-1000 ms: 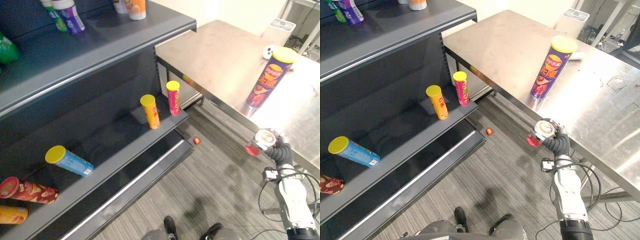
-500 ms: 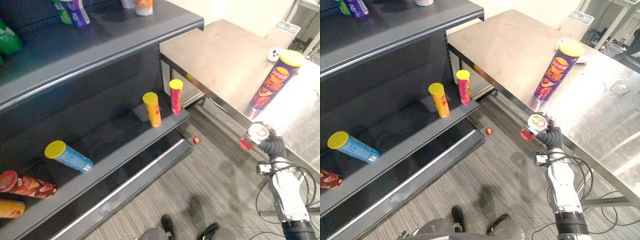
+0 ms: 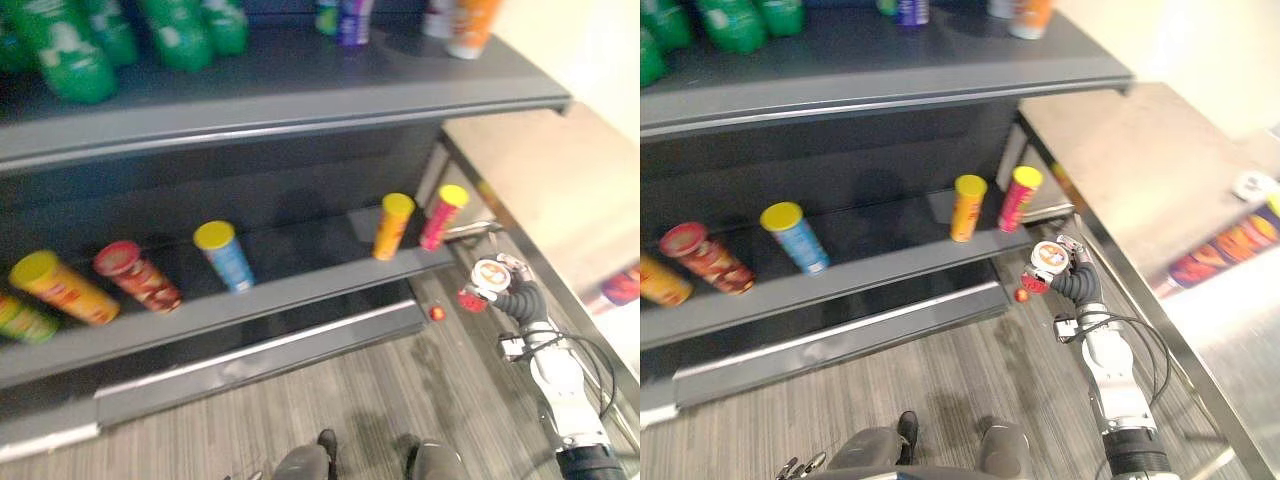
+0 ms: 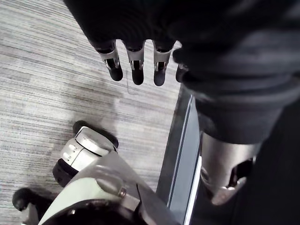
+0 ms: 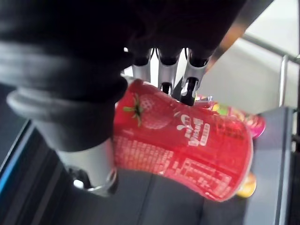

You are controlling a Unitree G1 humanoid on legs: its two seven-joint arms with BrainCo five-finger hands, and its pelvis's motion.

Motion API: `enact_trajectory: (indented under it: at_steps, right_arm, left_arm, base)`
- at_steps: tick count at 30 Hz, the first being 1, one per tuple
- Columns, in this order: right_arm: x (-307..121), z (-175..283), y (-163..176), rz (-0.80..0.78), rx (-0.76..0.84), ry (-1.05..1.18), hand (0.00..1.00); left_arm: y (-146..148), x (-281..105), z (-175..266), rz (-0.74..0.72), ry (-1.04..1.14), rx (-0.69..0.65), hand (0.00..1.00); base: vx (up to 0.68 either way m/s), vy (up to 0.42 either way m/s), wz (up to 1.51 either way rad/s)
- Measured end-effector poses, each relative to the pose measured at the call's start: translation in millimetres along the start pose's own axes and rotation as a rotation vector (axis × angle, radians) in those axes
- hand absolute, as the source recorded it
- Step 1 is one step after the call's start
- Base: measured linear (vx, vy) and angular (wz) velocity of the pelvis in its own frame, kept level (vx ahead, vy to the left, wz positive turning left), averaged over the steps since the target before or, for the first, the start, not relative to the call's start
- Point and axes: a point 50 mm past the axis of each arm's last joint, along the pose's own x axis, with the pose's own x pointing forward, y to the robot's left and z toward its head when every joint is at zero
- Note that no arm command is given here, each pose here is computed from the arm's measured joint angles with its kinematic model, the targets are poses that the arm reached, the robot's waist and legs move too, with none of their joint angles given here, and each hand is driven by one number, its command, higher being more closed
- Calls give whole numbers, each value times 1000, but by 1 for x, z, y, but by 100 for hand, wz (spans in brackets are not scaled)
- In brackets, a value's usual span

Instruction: Put the gum and the chips on the shelf.

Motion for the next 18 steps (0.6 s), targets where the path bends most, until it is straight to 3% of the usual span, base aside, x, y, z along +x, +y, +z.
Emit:
enact_trajectory:
  at_steps: [5, 10, 18]
  right_arm:
    - [3, 2, 0, -10, 11, -11, 100]
    - [13, 11, -3, -10, 23, -50, 100]
    - [-4, -3, -13, -47, 37, 17, 100]
  left_arm:
    - [1, 1, 4, -4, -12, 2, 0]
    - [-18, 1, -3, -32, -4, -56, 0]
    - [-21, 1, -5, -18, -4, -65, 0]
  base:
    - [135, -224, 88]
    - [103, -258, 26]
    - [-31, -38, 50]
